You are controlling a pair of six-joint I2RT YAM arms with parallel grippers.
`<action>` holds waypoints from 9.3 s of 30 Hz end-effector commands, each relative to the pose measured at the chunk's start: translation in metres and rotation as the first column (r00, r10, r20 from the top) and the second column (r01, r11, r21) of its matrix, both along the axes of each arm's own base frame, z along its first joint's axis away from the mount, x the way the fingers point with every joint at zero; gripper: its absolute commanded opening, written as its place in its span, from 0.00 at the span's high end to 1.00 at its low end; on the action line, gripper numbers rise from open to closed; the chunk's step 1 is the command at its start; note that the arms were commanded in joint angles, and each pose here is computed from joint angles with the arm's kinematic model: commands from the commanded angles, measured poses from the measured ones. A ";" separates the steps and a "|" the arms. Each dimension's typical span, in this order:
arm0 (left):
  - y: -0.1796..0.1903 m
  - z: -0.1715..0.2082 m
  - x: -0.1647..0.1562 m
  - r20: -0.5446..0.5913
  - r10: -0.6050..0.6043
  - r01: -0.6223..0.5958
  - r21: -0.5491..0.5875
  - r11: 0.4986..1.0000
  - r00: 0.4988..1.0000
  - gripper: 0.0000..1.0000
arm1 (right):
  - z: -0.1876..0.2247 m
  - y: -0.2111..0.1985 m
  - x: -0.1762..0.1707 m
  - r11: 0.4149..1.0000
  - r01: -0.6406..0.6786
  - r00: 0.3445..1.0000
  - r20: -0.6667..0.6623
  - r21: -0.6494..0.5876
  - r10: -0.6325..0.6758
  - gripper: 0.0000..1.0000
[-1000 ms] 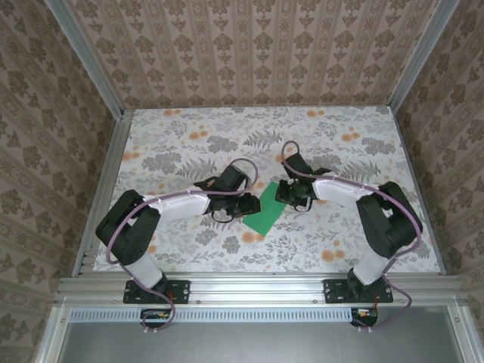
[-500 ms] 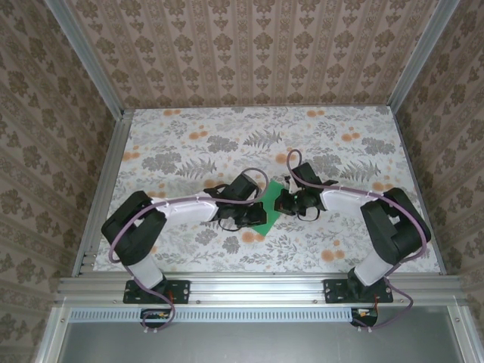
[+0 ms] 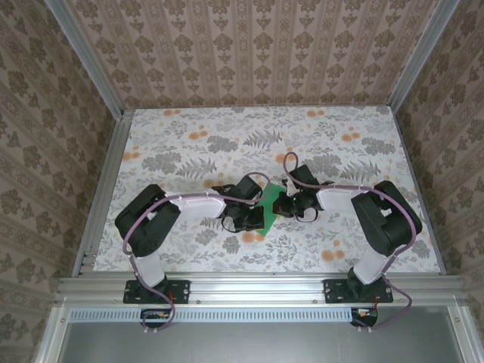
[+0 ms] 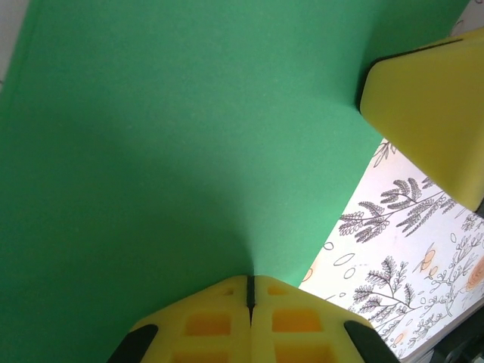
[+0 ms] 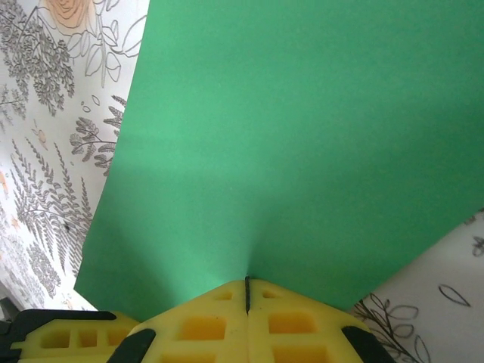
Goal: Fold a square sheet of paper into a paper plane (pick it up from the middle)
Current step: Fold the square sheet of paper in half at the center of the table, then rotate the paper at the center of the table, then fold the triangle a second time at the center of the table.
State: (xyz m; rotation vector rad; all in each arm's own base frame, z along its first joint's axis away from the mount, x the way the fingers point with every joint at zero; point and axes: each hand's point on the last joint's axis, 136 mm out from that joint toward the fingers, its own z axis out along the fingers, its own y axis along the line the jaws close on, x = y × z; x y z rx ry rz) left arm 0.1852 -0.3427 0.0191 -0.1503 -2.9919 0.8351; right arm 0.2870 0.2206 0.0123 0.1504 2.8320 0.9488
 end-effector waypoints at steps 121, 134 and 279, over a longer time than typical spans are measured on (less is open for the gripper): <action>0.140 0.069 0.068 0.100 0.247 -0.234 -0.127 0.964 0.964 0.07 | 0.038 0.035 0.022 0.882 -0.133 0.979 0.079 -0.451 0.188 0.47; 0.094 0.058 0.039 0.019 0.187 -0.181 -0.168 0.969 0.982 0.22 | 0.021 0.048 0.075 0.912 -0.071 0.988 0.096 -0.405 0.119 0.53; 0.009 0.069 0.043 0.016 -0.003 0.007 -0.261 0.965 1.000 0.51 | -0.059 -0.004 0.063 0.916 0.006 0.994 -0.101 -0.402 -0.051 0.63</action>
